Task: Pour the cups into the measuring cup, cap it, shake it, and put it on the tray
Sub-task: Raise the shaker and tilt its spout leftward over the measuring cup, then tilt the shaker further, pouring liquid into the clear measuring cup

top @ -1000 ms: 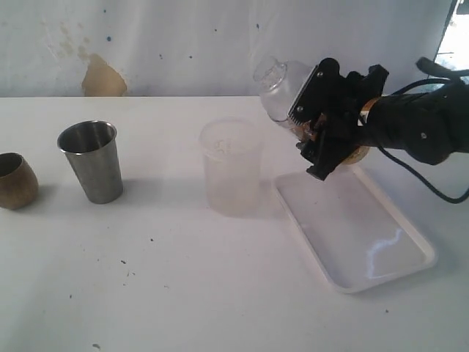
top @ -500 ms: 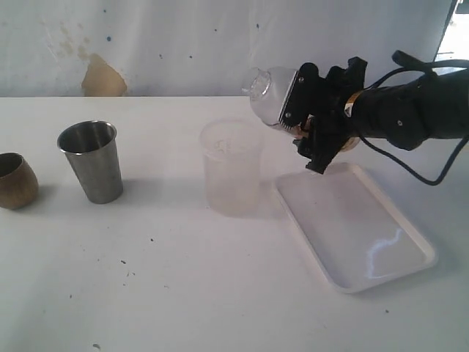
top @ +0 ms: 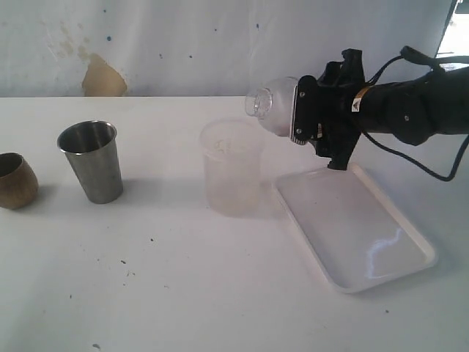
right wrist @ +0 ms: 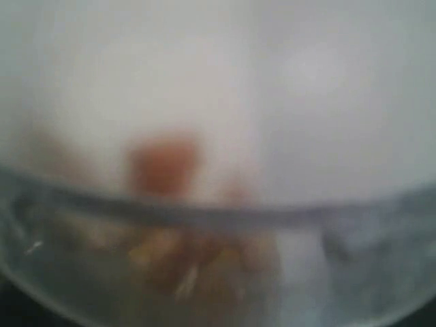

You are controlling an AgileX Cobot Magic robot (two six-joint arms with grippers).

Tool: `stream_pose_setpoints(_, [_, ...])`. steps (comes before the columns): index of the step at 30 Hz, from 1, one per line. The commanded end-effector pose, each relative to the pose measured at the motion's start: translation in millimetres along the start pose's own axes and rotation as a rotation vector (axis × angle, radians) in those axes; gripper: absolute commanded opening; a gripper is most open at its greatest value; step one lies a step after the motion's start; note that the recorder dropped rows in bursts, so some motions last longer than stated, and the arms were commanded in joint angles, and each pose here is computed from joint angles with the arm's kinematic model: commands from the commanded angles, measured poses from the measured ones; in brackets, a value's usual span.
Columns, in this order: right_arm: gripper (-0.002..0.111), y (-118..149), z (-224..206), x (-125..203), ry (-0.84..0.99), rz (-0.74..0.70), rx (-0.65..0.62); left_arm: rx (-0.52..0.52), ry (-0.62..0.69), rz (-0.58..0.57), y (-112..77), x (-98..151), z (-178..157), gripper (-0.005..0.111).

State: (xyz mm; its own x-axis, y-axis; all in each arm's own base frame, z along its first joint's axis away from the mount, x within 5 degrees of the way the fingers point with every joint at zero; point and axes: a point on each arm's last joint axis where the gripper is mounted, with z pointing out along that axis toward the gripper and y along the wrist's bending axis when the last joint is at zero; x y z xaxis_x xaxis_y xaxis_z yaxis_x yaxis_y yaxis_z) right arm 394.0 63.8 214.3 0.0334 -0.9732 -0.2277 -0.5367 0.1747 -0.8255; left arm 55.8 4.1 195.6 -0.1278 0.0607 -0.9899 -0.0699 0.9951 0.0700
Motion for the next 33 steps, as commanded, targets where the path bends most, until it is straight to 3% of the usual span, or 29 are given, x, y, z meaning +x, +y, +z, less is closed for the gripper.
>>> stream_pose_setpoints(1, [0.0,-16.5,-4.5,-2.6,-0.035,-0.058,0.105,-0.001,-0.009,0.003,0.0,0.7,0.1,0.001])
stream_pose_setpoints(16, [0.0,-25.4,-5.9,-6.6,-0.056,-0.232,0.195,-0.001,-0.009,0.003,0.0,0.7,0.1,0.001])
stream_pose_setpoints(26, [0.0,-31.8,1.6,5.0,-0.033,-0.194,0.229,-0.001,-0.009,0.003,0.0,0.7,0.1,0.001])
stream_pose_setpoints(33, [0.0,-37.0,1.0,2.5,-0.047,-0.267,0.302,-0.001,-0.009,0.003,0.0,0.7,0.1,0.001])
